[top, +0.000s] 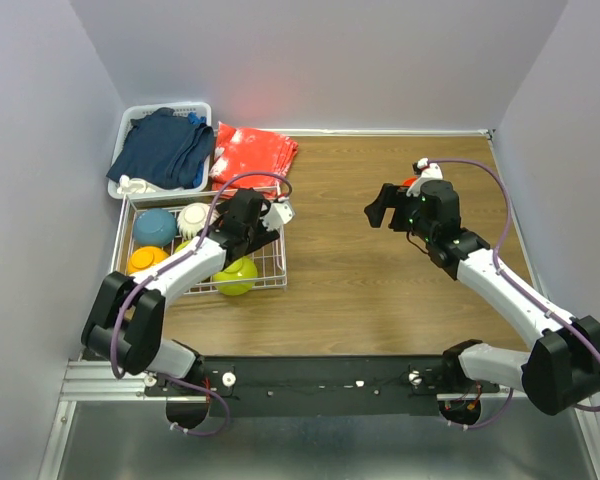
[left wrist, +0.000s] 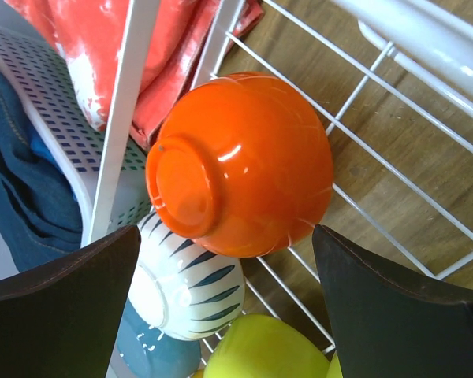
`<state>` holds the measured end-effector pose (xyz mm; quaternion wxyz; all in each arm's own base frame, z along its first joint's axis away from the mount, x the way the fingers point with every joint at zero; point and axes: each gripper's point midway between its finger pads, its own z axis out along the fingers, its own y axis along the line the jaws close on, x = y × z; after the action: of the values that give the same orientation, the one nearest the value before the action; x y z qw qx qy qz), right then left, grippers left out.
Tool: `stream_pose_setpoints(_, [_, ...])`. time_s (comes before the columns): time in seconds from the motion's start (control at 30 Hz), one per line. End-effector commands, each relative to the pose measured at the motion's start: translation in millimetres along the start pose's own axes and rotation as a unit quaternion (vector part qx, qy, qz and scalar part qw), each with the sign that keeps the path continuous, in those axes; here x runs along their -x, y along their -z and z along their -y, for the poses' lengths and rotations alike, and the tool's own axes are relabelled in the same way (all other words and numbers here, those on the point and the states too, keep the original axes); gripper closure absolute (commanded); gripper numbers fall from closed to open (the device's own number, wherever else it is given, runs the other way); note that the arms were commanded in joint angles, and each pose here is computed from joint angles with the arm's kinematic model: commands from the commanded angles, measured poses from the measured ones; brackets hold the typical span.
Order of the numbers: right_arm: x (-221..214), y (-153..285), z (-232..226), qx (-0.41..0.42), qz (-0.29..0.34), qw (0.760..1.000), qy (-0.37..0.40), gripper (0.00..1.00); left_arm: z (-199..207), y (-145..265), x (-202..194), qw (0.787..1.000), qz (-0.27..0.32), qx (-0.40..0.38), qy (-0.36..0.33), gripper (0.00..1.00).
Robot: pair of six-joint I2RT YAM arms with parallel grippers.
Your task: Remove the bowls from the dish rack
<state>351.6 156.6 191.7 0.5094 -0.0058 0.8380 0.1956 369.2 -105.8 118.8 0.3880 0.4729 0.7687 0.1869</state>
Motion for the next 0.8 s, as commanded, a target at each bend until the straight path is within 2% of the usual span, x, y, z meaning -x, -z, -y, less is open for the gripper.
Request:
stream_pose_setpoints(0.0, [-1, -1, 3, -0.011, -0.003, 1.0, 0.011, 0.0, 9, -11, 0, 1.0, 0.002, -0.018, -0.01, 0.01])
stream_pose_setpoints(0.4, [-4, -2, 3, -0.01, -0.003, 1.0, 0.013, 0.0, 25, -26, -7, 0.999, -0.018, -0.04, -0.015, 0.01])
stream_pose_setpoints(0.77, [-5, -3, 2, -0.005, -0.001, 1.0, 0.013, 0.0, 26, -38, -18, 0.999, -0.046, -0.014, -0.011, 0.01])
